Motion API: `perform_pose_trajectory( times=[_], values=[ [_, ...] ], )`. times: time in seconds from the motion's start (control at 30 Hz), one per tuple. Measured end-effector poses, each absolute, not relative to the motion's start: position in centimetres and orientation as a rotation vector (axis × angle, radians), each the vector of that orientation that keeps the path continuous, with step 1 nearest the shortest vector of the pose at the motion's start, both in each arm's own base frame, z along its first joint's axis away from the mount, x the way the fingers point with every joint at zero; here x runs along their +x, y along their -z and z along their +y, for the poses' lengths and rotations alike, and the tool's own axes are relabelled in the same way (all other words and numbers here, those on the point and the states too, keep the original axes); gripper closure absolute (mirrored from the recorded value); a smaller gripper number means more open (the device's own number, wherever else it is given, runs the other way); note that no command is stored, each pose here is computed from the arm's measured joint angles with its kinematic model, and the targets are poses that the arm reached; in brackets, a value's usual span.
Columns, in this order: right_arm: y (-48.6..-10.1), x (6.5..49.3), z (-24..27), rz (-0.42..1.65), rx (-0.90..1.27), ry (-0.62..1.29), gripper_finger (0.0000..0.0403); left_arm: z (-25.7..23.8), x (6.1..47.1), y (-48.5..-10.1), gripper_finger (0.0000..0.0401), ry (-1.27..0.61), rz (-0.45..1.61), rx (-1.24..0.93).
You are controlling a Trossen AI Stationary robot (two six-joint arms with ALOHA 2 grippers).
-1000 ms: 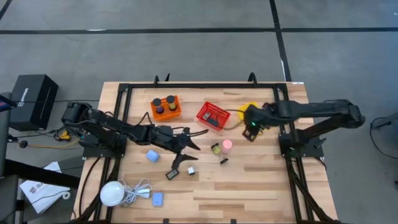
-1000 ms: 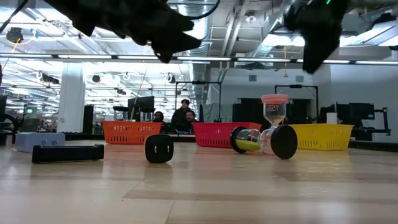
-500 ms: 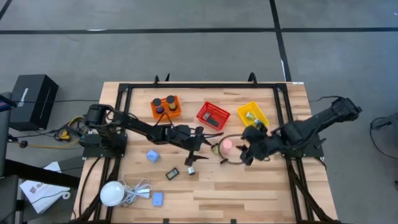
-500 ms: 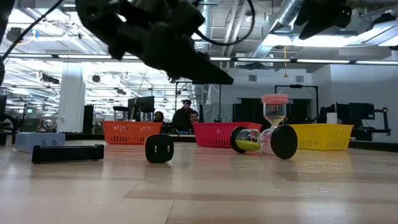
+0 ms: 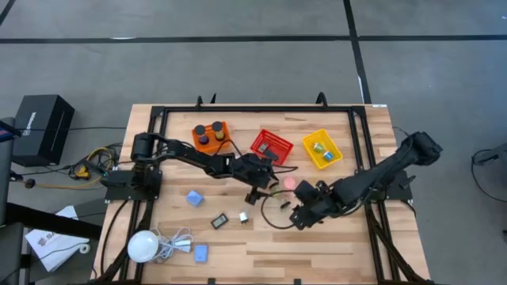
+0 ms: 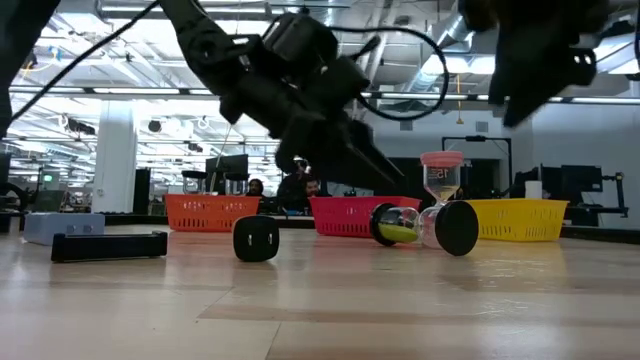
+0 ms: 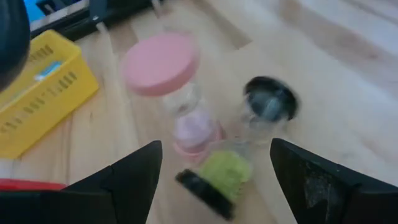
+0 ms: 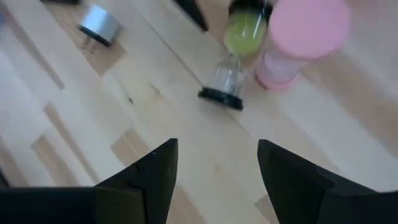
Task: Pick & Place Office items
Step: Put the green hourglass into the orange bin
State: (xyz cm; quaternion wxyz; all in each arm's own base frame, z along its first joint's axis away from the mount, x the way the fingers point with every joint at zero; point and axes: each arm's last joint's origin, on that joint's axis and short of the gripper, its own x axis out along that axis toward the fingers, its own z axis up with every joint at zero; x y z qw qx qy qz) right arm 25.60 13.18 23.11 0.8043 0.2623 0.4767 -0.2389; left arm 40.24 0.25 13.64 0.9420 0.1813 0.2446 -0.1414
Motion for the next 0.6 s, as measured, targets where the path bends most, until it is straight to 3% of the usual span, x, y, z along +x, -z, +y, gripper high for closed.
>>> perform_pose_trajectory(
  times=[0.3,0.6],
  values=[
    [-20.2,27.9,13.0,1.064,0.586,0.546,0.0191,1.8,40.3,-11.7,0.0107,0.283,0.549,0.423],
    [-20.6,28.2,12.6,1.068,0.590,0.504,0.0191,1.6,40.4,-11.8,0.0107,0.365,0.513,0.456]
  ],
)
